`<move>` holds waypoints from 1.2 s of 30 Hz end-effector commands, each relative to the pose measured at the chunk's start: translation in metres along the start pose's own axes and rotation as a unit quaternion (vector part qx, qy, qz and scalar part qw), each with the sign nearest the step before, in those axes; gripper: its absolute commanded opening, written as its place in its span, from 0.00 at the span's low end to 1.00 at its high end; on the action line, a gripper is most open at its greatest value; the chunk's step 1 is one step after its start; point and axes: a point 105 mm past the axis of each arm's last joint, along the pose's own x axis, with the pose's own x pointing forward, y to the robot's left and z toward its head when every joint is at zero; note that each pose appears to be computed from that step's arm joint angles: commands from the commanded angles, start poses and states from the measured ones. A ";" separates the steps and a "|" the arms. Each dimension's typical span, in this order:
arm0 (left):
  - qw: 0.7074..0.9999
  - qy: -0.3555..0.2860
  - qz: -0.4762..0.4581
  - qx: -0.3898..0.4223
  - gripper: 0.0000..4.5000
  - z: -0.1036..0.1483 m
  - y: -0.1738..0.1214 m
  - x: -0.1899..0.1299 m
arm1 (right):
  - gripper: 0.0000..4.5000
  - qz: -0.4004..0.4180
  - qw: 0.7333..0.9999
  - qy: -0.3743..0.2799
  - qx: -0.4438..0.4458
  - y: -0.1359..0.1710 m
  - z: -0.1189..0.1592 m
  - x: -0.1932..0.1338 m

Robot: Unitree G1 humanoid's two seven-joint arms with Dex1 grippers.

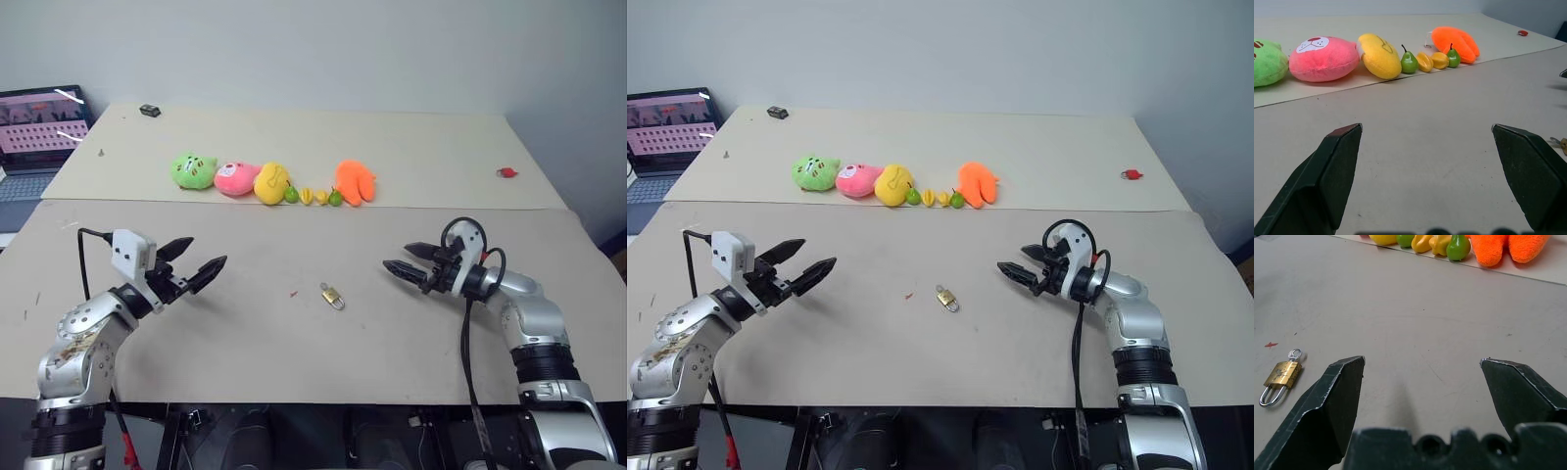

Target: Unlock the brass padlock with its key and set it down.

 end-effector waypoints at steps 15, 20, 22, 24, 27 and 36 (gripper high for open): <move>0.948 0.041 -0.260 0.178 1.00 -0.014 -0.060 0.006 | 1.00 0.022 0.994 0.095 -0.057 0.056 0.001 -0.026; 0.942 0.021 -0.276 0.191 1.00 -0.009 -0.063 0.017 | 1.00 -0.013 0.993 0.111 -0.036 0.072 -0.009 -0.012; 0.939 0.020 -0.286 0.188 1.00 -0.008 -0.067 0.019 | 1.00 -0.033 0.992 0.117 -0.018 0.073 -0.015 -0.007; 0.939 0.018 -0.290 0.187 1.00 -0.007 -0.068 0.021 | 1.00 -0.040 0.991 0.127 -0.014 0.075 -0.022 -0.004; 0.939 0.018 -0.291 0.182 1.00 -0.007 -0.068 0.023 | 1.00 -0.045 0.990 0.133 -0.011 0.084 -0.031 0.000; 0.939 0.013 -0.298 0.172 1.00 -0.004 -0.073 0.027 | 1.00 -0.041 0.991 0.126 0.011 0.100 -0.040 0.004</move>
